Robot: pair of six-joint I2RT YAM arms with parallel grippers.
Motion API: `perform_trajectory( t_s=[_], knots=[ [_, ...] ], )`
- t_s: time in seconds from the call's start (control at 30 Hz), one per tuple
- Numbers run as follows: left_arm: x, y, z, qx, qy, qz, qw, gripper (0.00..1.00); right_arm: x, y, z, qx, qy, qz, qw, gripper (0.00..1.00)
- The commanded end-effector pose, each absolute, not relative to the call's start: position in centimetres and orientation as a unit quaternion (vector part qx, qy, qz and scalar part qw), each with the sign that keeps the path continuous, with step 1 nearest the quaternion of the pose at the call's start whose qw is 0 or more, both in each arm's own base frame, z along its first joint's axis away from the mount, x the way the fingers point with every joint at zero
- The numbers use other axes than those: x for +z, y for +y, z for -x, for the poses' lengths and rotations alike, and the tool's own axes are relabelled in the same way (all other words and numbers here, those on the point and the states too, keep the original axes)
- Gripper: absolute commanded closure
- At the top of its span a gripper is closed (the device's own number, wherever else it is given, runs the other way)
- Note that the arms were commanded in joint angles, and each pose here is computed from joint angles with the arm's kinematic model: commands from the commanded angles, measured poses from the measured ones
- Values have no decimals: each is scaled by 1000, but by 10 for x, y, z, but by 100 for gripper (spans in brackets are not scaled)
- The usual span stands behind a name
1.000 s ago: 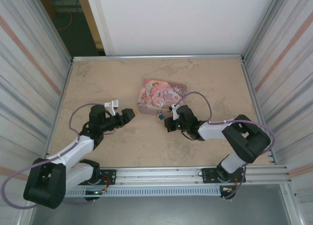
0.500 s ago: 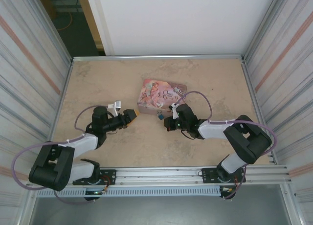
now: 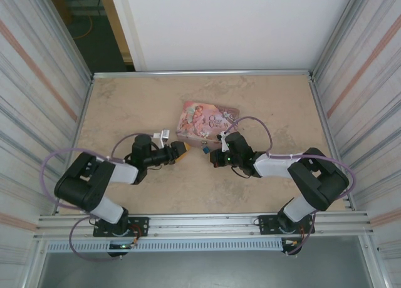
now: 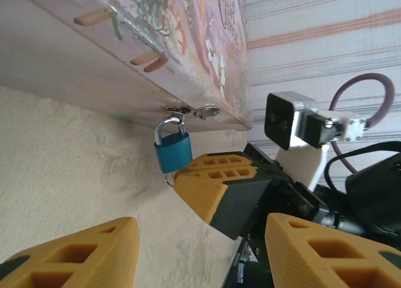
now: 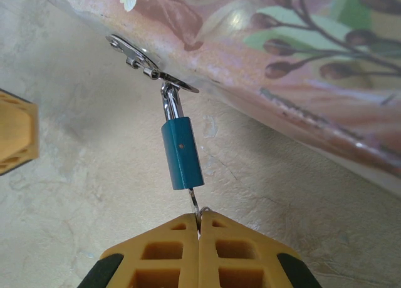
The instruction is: Unlock the padlock with the key
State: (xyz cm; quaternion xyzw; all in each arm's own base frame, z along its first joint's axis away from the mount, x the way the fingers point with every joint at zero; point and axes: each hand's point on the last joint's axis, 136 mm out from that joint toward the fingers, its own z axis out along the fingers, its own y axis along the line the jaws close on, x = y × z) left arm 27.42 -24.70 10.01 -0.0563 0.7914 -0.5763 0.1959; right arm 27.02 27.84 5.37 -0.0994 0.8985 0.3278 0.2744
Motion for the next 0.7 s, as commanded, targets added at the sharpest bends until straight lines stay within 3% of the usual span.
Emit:
perform_trajectory(
  t_s=[0.0,0.67],
  knots=[
    [118,-261,-286,-605,764,43,220,46,72,285,-271,353,893,86,267,100],
    [80,-296,-291,-610,762,72,205,49,75,292,-268,383,893,44,231,100]
  ],
)
